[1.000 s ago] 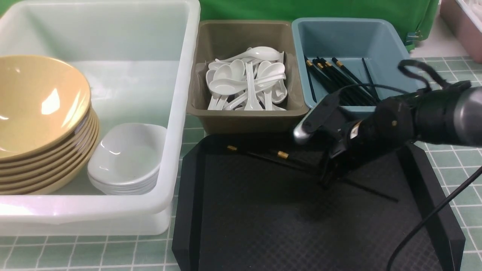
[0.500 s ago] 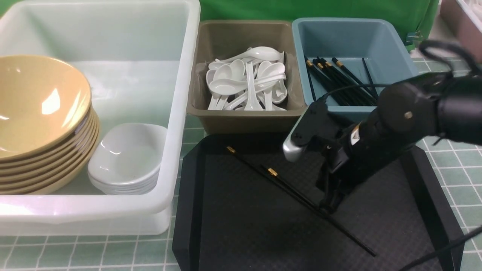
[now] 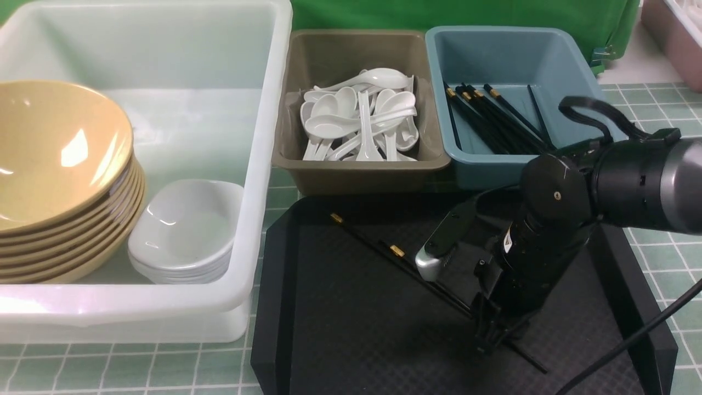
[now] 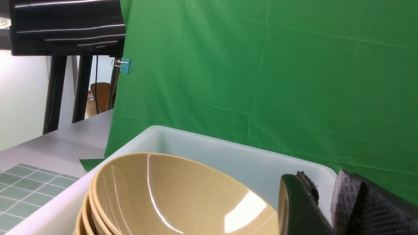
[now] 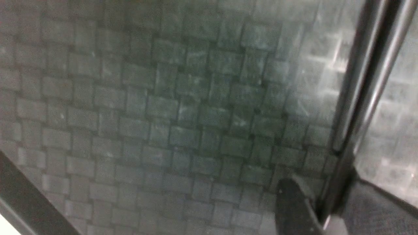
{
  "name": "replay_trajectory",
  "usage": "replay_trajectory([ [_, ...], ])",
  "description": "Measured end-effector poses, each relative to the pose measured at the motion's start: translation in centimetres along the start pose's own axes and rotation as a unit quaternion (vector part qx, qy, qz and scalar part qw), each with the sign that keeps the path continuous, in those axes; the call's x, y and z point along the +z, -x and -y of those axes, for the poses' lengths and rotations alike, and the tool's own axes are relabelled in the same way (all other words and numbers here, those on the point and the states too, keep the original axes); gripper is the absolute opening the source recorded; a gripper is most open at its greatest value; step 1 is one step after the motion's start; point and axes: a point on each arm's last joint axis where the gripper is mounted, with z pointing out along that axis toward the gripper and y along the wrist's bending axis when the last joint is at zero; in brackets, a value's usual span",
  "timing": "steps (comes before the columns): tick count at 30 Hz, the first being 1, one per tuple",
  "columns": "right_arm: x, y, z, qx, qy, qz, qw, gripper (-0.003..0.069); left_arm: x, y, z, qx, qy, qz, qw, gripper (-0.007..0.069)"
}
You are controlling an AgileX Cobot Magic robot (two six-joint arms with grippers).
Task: On blue table put chopsticks spoon bowls plates into blue grey white boxes.
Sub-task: 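Grasp the chopsticks with the right gripper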
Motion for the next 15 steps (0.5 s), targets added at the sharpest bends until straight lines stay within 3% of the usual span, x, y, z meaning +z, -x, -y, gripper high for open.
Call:
replay_trajectory([
  [5, -0.1, 0.0, 0.2, -0.005, -0.010, 0.002, 1.000, 0.0073, 0.0, 0.0, 0.0, 0.000, 0.000, 0.000, 1.000, 0.0130],
  [10, -1.5, -0.4, 0.0, -0.005, -0.018, 0.019, 1.000, 0.0057, 0.0, 0.0, 0.0, 0.000, 0.000, 0.000, 1.000, 0.0130],
  [15, -6.2, -1.4, 0.7, 0.006, -0.056, 0.082, 0.995, 0.0053, 0.0, 0.0, 0.0, 0.002, 0.000, 0.000, 1.000, 0.0130],
])
